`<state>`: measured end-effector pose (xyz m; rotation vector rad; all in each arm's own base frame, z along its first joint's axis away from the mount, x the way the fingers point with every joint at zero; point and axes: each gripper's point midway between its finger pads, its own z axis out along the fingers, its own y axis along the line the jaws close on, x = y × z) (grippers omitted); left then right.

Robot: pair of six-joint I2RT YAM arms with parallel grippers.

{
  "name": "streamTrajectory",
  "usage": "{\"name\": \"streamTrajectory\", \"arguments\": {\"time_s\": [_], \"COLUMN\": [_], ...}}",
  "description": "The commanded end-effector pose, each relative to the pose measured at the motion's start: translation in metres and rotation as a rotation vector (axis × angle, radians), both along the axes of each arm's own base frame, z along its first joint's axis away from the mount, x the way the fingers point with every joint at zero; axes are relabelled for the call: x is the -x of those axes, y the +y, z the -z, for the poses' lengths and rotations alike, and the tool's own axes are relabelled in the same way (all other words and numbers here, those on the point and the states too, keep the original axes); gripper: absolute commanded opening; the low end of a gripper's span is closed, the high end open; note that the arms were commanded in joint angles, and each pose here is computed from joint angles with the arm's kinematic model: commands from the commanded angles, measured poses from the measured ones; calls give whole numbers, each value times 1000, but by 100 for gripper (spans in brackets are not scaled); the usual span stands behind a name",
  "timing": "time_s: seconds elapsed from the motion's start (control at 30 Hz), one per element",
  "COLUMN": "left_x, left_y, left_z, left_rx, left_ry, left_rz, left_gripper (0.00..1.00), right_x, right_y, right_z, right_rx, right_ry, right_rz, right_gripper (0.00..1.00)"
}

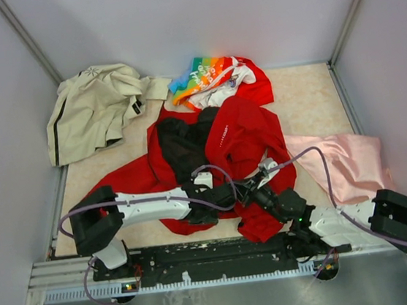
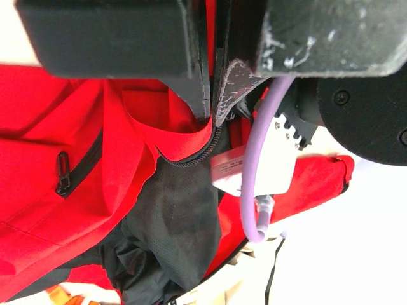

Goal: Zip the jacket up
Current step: Pick up the jacket from the center of the board.

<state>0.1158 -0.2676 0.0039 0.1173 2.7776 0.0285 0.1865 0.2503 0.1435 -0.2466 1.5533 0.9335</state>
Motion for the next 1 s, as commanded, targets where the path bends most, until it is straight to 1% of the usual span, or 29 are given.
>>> {"name": "streamTrajectory", "arguments": {"time_s": [0.0, 0.2, 0.27, 0.43, 0.47, 0.6, 0.63, 0.87, 0.97], "left_x": [36, 23, 16, -8, -13, -33, -39, -62, -69], "left_y": [115, 112, 108, 92, 88, 71, 61, 34, 24], "left_z": [53, 48, 44, 23, 17, -8, -15, -54, -83], "left_rx": [-399, -358, -336, -217, -186, -66, -8, 262, 396], "left_ry": [116, 37, -2, -142, -177, -305, -343, -496, -567], "left_rz": [-53, -40, -36, 9, 18, 133, 153, 306, 370], "left_gripper": [49, 31, 24, 3, 0, 0, 0, 0, 0], "right_x": [-4, -6, -6, -6, -7, -7, -8, -4, 0], "right_y": [-24, -26, -24, -18, -17, -11, -9, 1, 2], "right_z": [22, 21, 20, 15, 14, 9, 8, 2, -4], "right_rx": [57, 67, 67, 66, 62, 50, 47, 21, -20], "right_ry": [0, -1, -3, -10, -12, -25, -28, -47, -57], "right_rz": [79, 92, 86, 72, 69, 54, 50, -4, -39], "right_gripper": [0, 0, 0, 0, 0, 0, 0, 0, 0]}}
